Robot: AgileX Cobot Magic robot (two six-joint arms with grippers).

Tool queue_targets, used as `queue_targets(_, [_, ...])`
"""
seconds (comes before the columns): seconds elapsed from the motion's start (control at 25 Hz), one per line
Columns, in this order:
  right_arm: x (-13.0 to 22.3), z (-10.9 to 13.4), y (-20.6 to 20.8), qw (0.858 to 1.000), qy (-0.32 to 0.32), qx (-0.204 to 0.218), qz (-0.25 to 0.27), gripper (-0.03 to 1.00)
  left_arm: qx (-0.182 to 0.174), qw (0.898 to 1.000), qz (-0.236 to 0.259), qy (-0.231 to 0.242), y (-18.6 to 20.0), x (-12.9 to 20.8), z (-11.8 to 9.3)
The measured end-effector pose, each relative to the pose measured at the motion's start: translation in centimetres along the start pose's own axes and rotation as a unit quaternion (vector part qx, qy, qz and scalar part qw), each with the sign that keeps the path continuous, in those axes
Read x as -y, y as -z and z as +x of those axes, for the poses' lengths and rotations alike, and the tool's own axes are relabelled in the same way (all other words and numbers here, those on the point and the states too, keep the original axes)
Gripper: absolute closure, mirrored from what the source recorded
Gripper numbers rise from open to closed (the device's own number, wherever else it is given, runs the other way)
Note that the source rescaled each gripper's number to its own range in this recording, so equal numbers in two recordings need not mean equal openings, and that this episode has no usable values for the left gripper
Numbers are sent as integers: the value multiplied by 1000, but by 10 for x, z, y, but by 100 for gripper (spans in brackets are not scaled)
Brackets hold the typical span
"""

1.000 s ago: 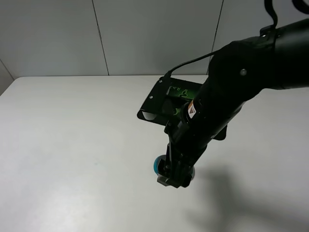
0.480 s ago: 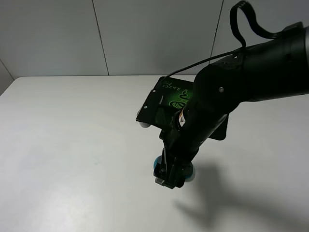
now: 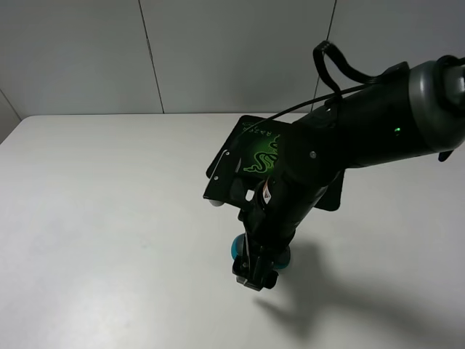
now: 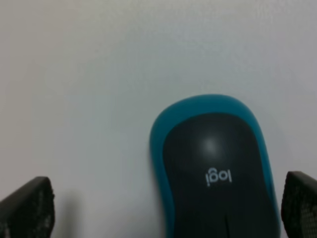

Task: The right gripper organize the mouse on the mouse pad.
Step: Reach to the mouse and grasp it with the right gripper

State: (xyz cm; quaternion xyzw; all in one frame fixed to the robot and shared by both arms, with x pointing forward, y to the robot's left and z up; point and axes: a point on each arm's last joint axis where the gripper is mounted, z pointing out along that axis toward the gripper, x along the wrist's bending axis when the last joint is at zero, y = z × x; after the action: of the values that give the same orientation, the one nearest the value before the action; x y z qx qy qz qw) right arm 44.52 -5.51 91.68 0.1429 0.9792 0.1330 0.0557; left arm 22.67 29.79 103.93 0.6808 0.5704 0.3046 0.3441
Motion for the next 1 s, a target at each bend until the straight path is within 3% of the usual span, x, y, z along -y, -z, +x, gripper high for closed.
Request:
queue_targets(0.56, [6,-5,-22,999,30,19,33,-3,0,1000,0,0,0,0,0])
queue_targets(1.0, [16,-14,-36,998,16,13,57,-3,0,1000,0,0,0,0,0])
